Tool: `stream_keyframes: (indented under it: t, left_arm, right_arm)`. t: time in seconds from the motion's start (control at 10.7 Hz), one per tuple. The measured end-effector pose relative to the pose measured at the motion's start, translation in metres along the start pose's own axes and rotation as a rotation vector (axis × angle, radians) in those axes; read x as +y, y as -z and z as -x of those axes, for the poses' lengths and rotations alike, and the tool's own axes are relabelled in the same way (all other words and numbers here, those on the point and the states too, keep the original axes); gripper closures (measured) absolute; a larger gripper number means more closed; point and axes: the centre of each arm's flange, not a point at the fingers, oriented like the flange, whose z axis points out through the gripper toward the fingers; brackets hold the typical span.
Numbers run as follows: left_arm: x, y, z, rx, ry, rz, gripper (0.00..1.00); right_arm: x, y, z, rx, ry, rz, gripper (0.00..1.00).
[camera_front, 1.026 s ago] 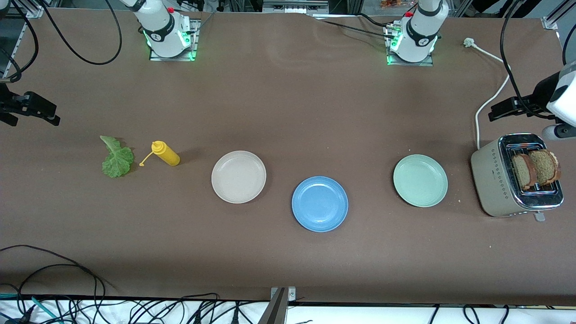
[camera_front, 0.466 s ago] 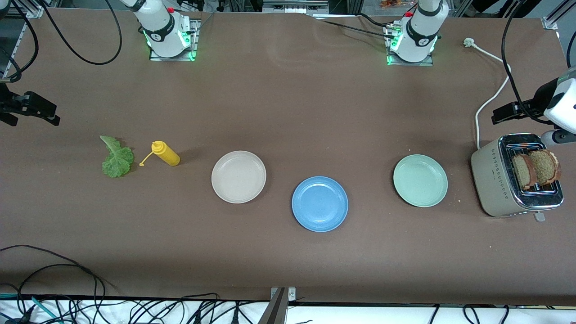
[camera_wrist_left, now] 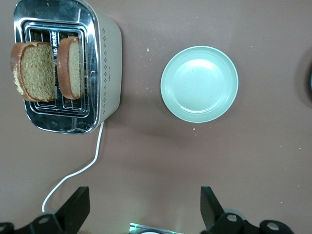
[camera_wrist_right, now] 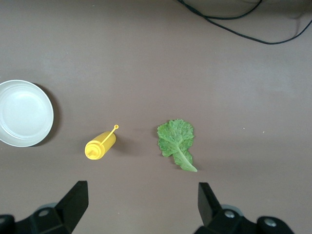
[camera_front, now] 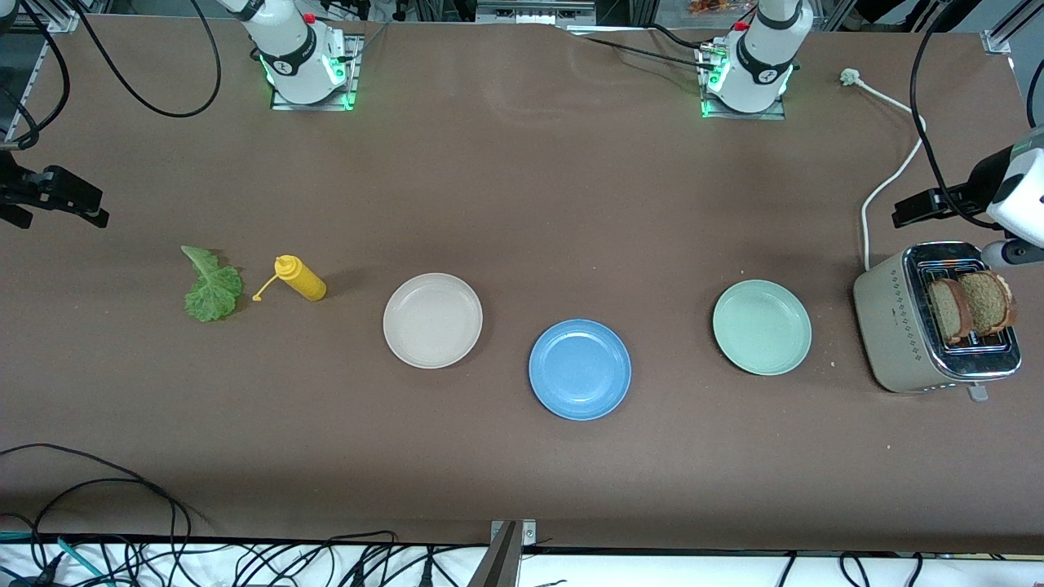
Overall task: Make sandwich in blue plate with both arms
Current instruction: 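Lower the left gripper onto the bread slice in the toaster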
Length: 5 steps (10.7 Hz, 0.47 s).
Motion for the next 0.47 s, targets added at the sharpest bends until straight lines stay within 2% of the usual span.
stream_keyframes:
  t: [0.47]
  left_arm:
    - [-0.047,-0.047,-0.031,-0.083,0.036,0.009,0.0]
  right_arm:
    - [0.0,0.0,0.0,0.0,0.0,0.0,0.0]
